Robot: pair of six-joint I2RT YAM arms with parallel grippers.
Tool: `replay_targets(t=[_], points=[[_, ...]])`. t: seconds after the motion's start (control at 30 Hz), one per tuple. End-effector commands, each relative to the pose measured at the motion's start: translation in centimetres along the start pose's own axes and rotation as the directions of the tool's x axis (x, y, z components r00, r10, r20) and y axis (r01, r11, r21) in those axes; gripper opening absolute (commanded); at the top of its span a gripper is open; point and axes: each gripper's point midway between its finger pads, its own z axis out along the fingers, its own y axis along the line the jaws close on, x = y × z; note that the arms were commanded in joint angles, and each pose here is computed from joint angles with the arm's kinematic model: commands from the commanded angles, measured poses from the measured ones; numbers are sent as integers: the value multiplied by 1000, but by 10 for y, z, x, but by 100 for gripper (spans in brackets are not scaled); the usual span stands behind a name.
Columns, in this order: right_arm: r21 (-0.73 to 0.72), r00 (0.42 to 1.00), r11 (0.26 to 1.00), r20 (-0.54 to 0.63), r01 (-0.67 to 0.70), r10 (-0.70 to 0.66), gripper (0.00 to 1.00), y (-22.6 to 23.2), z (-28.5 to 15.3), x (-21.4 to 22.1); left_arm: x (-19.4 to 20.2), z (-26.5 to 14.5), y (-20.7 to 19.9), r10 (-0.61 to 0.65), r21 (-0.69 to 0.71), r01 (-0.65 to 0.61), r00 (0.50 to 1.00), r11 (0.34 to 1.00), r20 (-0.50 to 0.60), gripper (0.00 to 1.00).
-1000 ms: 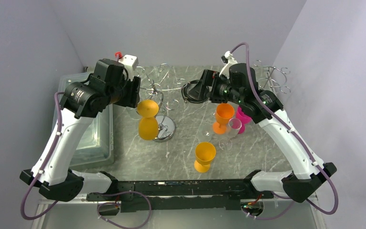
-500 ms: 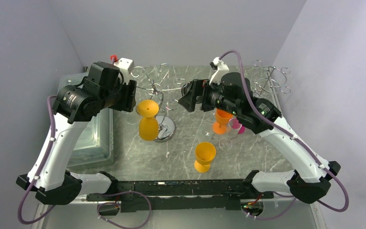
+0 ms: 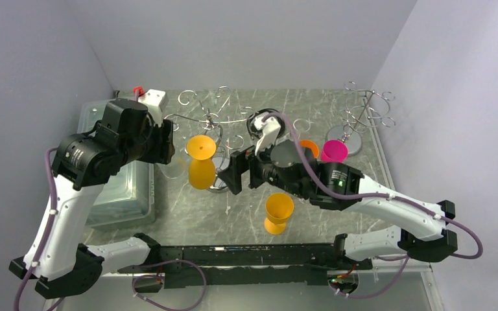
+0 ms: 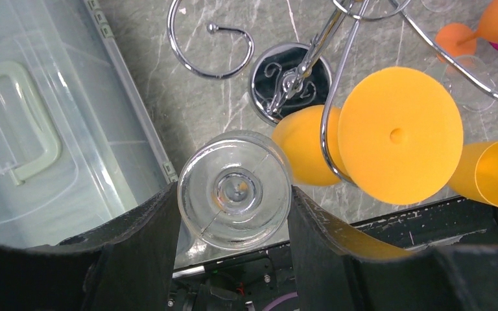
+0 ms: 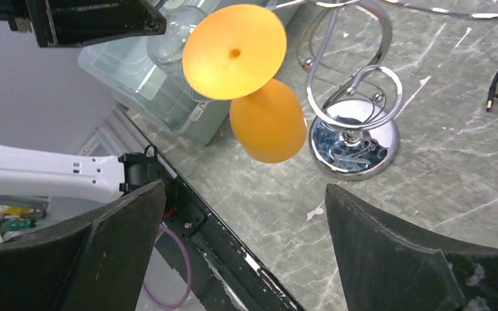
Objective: Take the wine glass off the wine glass rack
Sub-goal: Place the wine glass at the center of the board.
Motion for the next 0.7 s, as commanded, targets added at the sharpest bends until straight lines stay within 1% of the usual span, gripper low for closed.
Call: replay_targets(t=[0.0,0.23,0.43,0.67], points=[[31,996,999,83,15,-18,94,10,3,-5,0,-10,2,-46,2,46,998,999,50,20],[-7,995,998,72,65,-64,92,45,8,22,14,-17,5,-61,8,60,997,998,41,19],[-30,990,991,54,129,-128,92,80,32,43,22,-26,7,-67,14,66,997,998,44,19],[-39,980,982,82,184,-181,93,107,64,55,28,-34,7,-76,35,75,996,997,48,19]])
